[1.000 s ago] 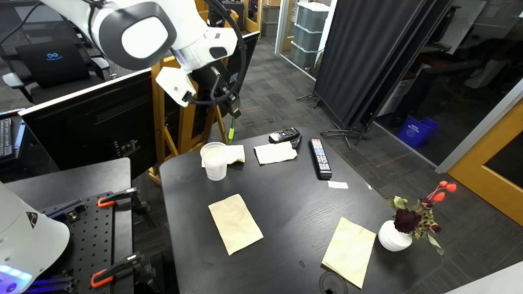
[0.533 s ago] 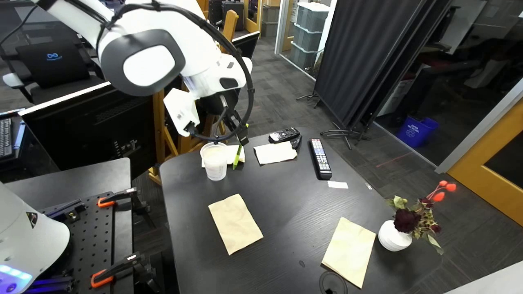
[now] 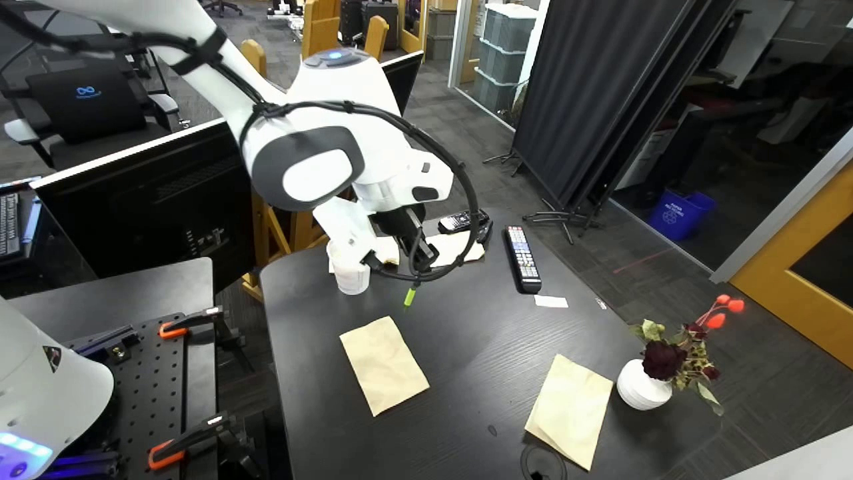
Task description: Remove the pen from the cup.
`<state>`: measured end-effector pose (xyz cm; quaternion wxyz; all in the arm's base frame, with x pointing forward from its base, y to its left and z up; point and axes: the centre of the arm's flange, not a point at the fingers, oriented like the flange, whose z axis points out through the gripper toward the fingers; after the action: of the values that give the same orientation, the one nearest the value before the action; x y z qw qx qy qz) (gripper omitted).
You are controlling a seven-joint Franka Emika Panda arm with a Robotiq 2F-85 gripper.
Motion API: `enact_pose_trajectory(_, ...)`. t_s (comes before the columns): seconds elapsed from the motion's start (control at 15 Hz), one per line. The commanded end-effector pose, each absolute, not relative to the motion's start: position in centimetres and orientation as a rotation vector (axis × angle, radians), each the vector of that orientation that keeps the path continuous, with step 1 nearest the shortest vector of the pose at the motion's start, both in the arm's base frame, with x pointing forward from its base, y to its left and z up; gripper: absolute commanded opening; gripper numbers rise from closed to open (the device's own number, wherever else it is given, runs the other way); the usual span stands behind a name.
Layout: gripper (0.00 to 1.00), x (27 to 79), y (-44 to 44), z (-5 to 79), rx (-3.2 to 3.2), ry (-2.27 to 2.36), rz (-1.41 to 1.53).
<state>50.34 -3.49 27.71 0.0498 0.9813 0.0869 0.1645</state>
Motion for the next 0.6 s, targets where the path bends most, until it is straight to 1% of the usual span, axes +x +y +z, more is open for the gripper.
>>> enact_pose_trajectory(0.0,0.04,55.4,-4.1,25.0,2.976,0.377,0.451)
enact_pose_trajectory(0.2,0.04,57.5,-4.3,23.0,2.982,0.448,0.368)
enact_pose_trajectory(0.53,0.04,59.1,-3.5,20.3,2.987,0.604,0.201)
